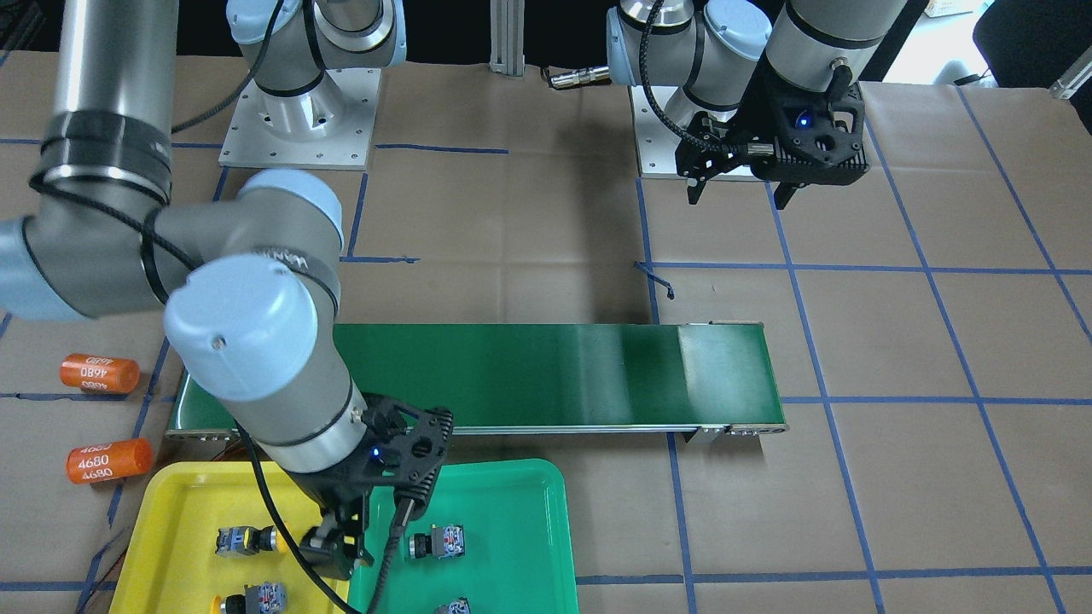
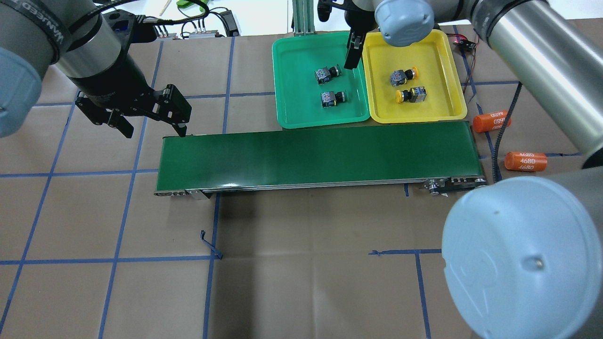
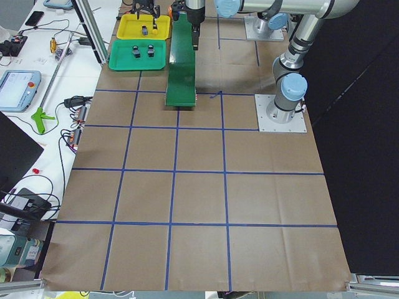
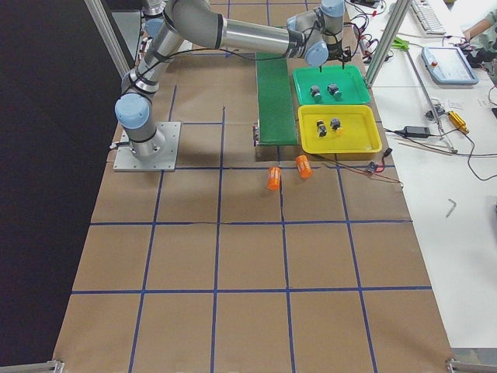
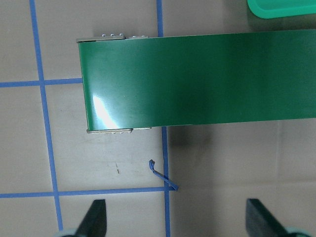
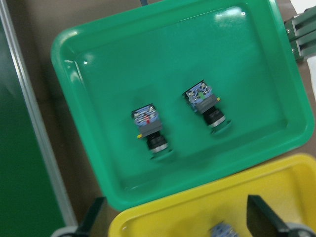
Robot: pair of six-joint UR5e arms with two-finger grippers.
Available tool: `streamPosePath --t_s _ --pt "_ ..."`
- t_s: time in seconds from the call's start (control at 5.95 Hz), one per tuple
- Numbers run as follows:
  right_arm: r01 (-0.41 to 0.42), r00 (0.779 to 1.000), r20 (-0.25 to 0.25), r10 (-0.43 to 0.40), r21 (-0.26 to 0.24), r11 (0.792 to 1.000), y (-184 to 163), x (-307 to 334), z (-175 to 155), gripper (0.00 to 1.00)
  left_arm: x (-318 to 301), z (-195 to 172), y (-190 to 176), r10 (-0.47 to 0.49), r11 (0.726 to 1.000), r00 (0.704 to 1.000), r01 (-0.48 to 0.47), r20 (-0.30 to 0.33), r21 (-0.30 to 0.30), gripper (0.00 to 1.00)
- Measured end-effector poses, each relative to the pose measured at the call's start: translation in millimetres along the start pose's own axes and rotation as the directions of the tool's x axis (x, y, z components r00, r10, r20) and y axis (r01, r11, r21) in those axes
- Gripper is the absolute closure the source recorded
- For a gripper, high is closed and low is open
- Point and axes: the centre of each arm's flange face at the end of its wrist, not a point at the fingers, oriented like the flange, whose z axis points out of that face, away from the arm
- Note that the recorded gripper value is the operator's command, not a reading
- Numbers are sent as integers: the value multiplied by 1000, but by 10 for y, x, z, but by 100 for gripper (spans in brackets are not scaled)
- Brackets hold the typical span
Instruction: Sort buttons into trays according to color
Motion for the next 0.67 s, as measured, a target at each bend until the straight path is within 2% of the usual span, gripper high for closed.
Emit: streamPosePath --t_s 0.17,0.34,0.5,0.67 --pt "-195 979 54 197 -50 980 177 -188 -340 0 -2 -1 2 0 1000 1000 0 0 0 2" --pt "-420 898 91 431 -121 899 400 -350 -643 0 -14 -3 5 -2 1000 1000 2 1 0 2" --pt "-623 758 91 646 -194 758 632 -499 -948 0 -20 -2 7 -3 1000 1000 3 0 -1 2" --pt "-743 625 67 777 -253 620 848 -628 -1207 0 -24 0 8 -4 1000 1000 4 0 -1 2"
